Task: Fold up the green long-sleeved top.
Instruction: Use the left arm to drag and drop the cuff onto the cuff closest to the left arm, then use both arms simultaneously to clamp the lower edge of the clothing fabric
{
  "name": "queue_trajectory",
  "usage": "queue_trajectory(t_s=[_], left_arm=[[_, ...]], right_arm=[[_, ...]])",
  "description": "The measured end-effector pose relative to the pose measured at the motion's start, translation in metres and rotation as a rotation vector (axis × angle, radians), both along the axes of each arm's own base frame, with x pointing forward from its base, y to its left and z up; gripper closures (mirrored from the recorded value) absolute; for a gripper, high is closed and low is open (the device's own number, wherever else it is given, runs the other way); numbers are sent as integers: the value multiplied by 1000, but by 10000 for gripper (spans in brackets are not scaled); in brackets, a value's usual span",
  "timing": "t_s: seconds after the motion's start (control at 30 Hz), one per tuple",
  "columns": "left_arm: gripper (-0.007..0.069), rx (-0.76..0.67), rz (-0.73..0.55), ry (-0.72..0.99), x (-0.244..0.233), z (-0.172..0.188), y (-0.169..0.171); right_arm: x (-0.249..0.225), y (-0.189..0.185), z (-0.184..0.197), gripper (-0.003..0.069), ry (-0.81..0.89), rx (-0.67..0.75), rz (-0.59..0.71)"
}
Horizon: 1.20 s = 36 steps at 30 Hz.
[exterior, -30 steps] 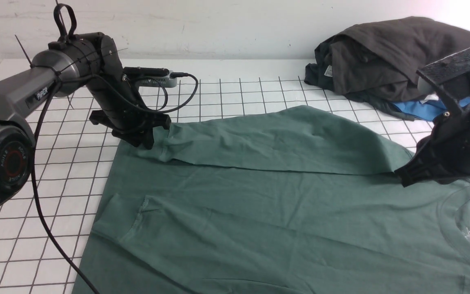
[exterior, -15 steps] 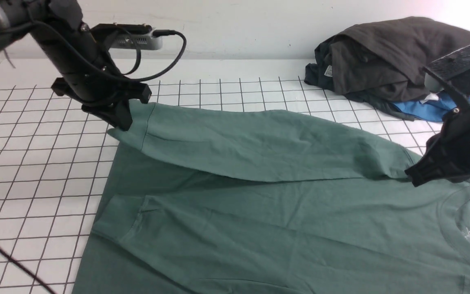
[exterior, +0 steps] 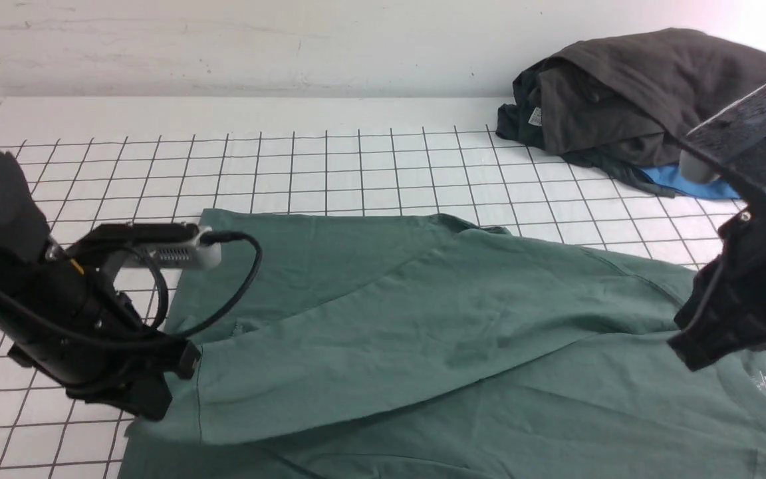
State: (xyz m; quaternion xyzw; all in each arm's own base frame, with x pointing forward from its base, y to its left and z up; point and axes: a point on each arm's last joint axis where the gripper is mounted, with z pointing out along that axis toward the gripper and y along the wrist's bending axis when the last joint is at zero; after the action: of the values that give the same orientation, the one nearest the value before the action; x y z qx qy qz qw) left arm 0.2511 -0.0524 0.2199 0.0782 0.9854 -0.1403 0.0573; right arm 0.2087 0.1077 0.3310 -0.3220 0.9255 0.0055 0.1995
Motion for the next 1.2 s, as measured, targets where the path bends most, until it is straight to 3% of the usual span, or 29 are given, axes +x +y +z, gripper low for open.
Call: queue_trajectory(t_s=[0.23,0.4,0.5,0.63,0.8,0.83,0.87,0.97,1.07,1.2], left_arm=[[590,9,-28,17,-14,-21,2],[444,11,-43,34,-20,-27,2],[252,-4,-41,40,-22,-25,1],[126,-31,-83,6,-33,-8,-2],[76,-25,-228,-104,-63,26,-18],[76,-10,-301,-122,-75,33,-24],[76,-8,-317,-125,-76,34,-26],[76,60,-479,-101,-98,35,-34],[74,137,-582,-70,-108,27,-36],[75,193,-661,-33,-119,10,-36]], right_arm=[[-21,15,-5,673,45,33,110],[-42,16,-30,673,156,60,199],[-58,20,-48,666,217,44,319],[-75,29,-63,630,257,8,453],[-96,32,-89,477,292,-48,605],[-98,31,-98,396,287,-54,628],[-99,31,-100,375,282,-54,630],[-99,28,-121,211,211,-42,636],[-97,25,-136,144,136,-46,636],[-92,24,-152,130,87,-81,654]])
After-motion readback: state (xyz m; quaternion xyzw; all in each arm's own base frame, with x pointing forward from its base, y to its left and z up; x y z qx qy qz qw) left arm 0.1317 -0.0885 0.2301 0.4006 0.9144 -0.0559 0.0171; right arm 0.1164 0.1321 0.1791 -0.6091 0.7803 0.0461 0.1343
